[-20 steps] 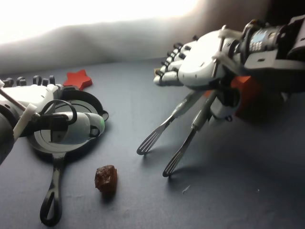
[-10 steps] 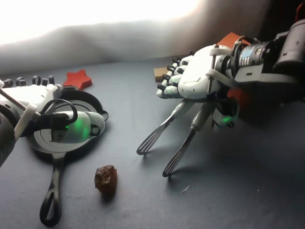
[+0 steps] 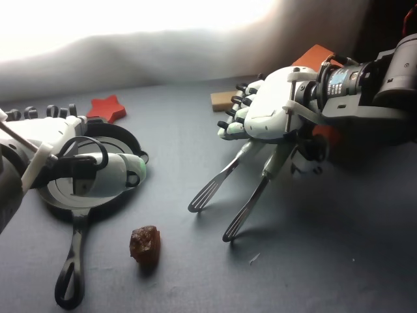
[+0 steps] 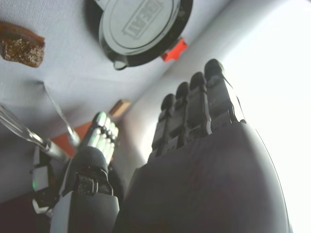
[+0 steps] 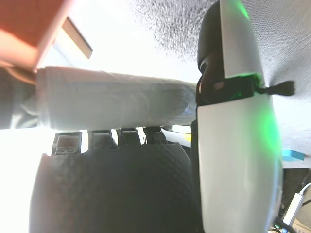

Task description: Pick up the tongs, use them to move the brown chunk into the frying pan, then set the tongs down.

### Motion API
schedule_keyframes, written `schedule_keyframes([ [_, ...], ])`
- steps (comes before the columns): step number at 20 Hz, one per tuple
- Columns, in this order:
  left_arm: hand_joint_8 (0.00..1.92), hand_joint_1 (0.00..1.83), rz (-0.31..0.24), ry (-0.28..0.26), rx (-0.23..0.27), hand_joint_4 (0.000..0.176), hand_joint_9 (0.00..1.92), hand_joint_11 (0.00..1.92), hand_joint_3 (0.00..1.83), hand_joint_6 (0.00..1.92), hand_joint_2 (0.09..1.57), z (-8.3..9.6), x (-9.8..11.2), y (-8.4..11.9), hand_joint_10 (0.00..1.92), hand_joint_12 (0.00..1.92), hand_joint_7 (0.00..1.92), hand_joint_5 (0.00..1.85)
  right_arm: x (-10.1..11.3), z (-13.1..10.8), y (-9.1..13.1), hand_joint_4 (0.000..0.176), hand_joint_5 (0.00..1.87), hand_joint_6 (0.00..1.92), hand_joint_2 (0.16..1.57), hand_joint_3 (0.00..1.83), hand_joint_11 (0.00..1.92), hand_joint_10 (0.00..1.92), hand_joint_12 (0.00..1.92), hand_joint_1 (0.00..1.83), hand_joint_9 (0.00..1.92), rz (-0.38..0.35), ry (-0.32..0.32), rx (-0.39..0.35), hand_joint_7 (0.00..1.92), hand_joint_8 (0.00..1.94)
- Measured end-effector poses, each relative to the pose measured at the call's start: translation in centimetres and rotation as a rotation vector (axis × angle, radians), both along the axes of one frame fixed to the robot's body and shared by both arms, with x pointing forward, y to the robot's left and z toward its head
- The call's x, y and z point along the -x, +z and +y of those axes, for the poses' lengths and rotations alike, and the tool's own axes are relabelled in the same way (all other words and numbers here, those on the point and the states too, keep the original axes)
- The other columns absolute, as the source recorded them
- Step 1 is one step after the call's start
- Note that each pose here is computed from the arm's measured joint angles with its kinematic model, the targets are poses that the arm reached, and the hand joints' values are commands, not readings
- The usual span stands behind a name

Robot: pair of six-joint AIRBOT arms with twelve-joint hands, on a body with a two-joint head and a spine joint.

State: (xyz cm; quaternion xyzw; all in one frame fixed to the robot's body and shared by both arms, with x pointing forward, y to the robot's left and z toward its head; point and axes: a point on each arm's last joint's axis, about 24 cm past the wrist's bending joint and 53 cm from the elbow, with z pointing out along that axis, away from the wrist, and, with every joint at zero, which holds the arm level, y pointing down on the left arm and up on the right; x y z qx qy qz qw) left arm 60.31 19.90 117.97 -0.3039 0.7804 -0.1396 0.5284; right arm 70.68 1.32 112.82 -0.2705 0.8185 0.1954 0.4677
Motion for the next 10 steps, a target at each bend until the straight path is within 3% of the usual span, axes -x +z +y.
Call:
schedule_keyframes([
  [2, 0.0, 0.0, 0.0, 0.0, 0.002, 0.0, 0.01, 0.0, 0.0, 0.0, 1.22, -0.02, 0.0, -0.01, 0.0, 0.16, 0.01, 0.0, -0.01, 0.01, 0.03, 0.0, 0.29, 0.06, 1.08, 0.04, 0.0, 0.05, 0.95, 0.96, 0.31, -0.001, 0.0, -0.002, 0.36, 0.03],
  [5, 0.0, 0.0, 0.0, 0.002, 0.0, 0.0, 0.01, 0.0, 0.0, 0.0, 1.22, -0.01, 0.11, 0.01, 0.0, 0.17, 0.01, 0.0, -0.06, -0.13, 0.06, 0.0, 0.54, 0.13, 1.12, 0.04, 0.02, 0.15, 1.41, 0.99, 0.56, 0.0, -0.002, -0.003, 0.63, 0.06],
  [7, 0.0, 0.0, 0.0, 0.003, 0.0, 0.0, 0.0, 0.0, 0.0, 0.0, 1.22, 0.0, 0.11, 0.01, 0.0, 0.14, 0.0, 0.0, -0.08, -0.14, 0.07, 0.0, 0.64, 0.16, 1.12, 0.03, 0.14, 0.21, 1.46, 1.06, 0.68, -0.001, -0.003, -0.002, 0.75, 0.09],
  [10, 0.0, 0.0, 0.001, 0.005, -0.003, 0.0, 0.0, 0.0, 0.0, 0.0, 1.21, 0.08, 0.13, -0.03, 0.0, 0.13, 0.01, 0.0, -0.21, -0.27, 0.41, 0.0, 0.75, 0.25, 1.15, 0.01, 0.29, 0.46, 1.47, 1.09, 0.73, -0.001, -0.009, -0.001, 0.92, 0.07],
])
